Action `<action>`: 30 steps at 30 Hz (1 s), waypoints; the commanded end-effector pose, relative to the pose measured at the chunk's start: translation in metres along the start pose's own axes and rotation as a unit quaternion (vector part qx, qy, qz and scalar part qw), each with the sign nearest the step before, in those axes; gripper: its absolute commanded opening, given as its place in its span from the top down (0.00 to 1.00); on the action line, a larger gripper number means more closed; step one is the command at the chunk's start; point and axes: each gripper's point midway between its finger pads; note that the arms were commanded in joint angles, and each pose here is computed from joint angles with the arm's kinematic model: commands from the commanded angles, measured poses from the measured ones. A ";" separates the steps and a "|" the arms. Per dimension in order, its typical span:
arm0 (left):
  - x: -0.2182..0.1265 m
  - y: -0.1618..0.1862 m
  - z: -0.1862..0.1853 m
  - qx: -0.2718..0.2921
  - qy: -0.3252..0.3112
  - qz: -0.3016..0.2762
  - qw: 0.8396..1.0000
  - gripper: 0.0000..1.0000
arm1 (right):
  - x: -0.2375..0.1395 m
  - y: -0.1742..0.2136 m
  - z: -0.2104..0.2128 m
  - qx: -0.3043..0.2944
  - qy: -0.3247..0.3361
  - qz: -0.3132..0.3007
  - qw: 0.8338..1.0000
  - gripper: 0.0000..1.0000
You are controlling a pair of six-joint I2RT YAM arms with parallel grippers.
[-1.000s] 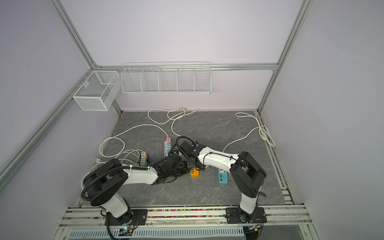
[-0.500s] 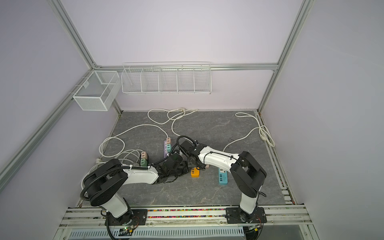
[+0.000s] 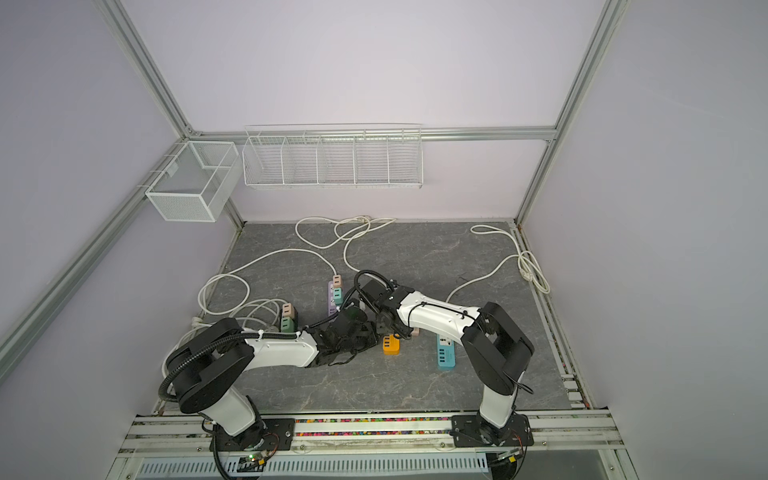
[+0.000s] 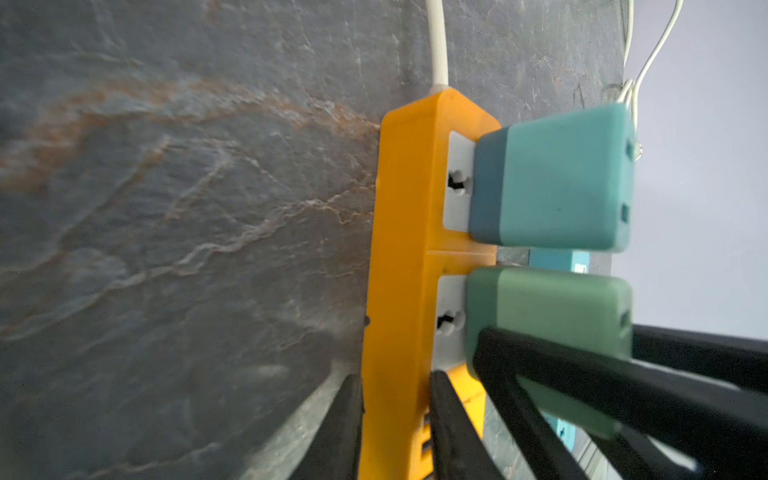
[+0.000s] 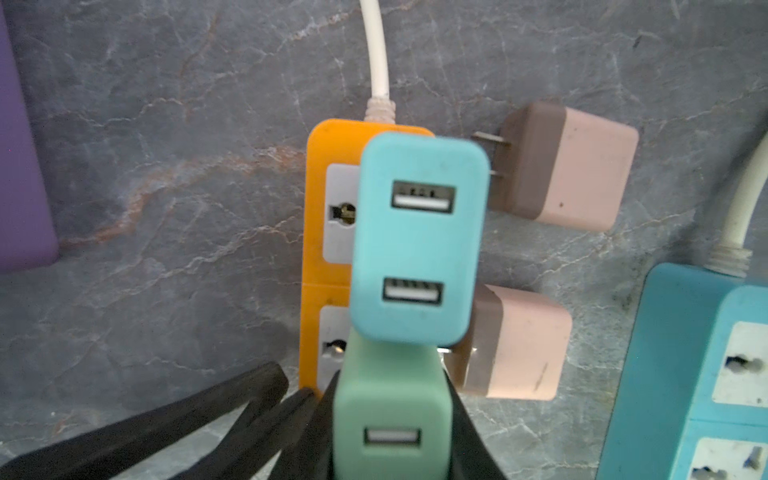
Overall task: Pull the plug off the socket
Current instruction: 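Pull the mint plug out of the orange strip with right gripper while left pins it, then lift the mint plug away with right gripper while left gripper opens and withdraws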
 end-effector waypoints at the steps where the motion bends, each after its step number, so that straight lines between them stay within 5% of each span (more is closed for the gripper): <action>1: 0.004 0.023 0.032 0.009 -0.073 0.037 0.997 0.72 | -0.009 -0.009 0.016 0.005 -0.014 -0.018 1.000 0.84; 20: 0.001 0.020 0.000 0.011 -0.023 0.043 0.999 0.71 | -0.010 -0.008 0.012 0.019 -0.029 -0.017 0.999 0.85; 30: -0.014 0.007 -0.008 0.030 -0.026 0.018 0.999 0.71 | -0.041 -0.016 -0.003 0.027 -0.044 -0.049 0.997 0.85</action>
Point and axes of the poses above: each gripper's point midway between its finger pads, its own x axis out along the fingers, its own z axis along the line the jaws close on, y = z × x, and after that the axes turned 3 degrees about x, right-handed
